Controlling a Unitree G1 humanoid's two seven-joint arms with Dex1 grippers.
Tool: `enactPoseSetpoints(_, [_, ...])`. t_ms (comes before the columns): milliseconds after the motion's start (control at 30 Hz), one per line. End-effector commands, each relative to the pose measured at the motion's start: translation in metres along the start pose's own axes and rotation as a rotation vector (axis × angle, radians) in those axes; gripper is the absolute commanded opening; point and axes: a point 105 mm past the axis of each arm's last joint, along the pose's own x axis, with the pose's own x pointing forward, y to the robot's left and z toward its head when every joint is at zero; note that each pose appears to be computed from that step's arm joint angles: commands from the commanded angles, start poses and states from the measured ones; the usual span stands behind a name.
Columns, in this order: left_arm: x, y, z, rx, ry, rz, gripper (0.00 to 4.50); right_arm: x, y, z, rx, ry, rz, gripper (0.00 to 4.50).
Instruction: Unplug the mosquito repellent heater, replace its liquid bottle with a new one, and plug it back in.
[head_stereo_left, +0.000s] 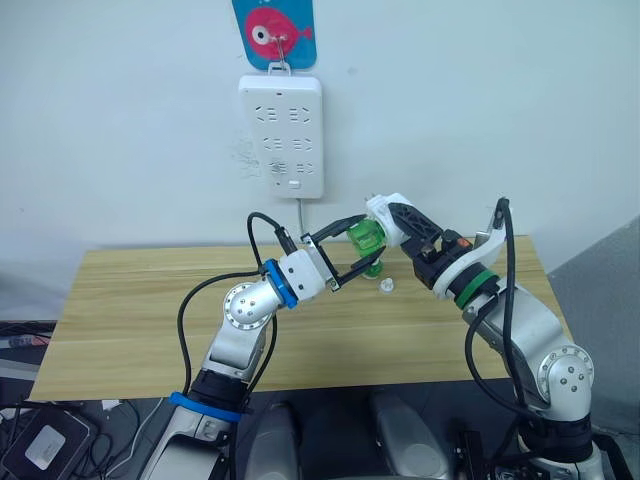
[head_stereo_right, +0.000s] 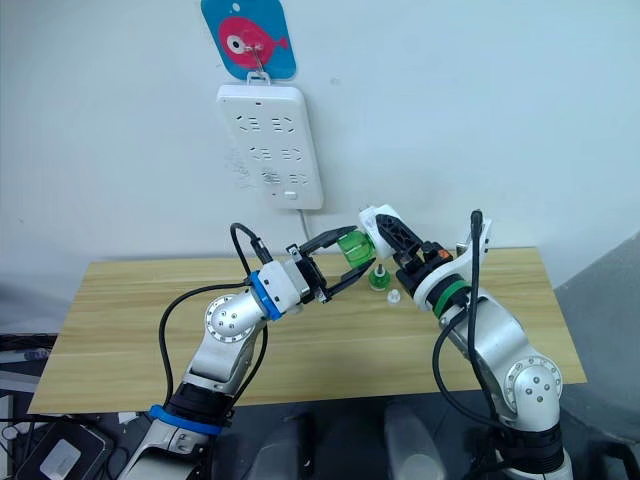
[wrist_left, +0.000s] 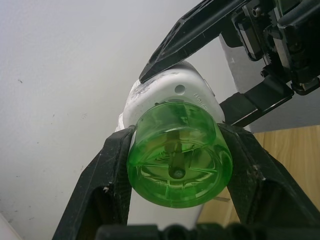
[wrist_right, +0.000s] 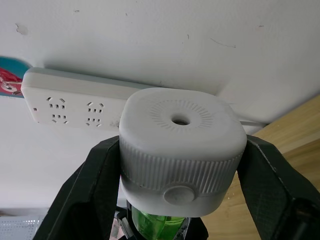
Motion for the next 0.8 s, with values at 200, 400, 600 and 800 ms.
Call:
enactPoseSetpoints(200, [0.0,-0.004,0.008,-0.004,-0.039,0.004,3.01,-0.003,0.007,-0.001,-0.011,-0.003,0.035,2.99])
enactPoseSetpoints(400, [-0.022,-0.004,-0.006,-0.103,0.082,-0.017,4.5,-0.006,0.006,0.003,-0.05,-0.023,0.028,2.99])
enactPoseSetpoints(600, [-0.065,0.015,-0.013,-0.367,0.222,0.062,4.5,-0.009,0.007,0.014,-0.335,-0.045,0.022,2.99])
enactPoseSetpoints(800, [-0.095,0.063,-0.006,-0.479,0.32,0.13,4.5,-0.013,0.02,0.016,-0.776,-0.024,0.084,2.99])
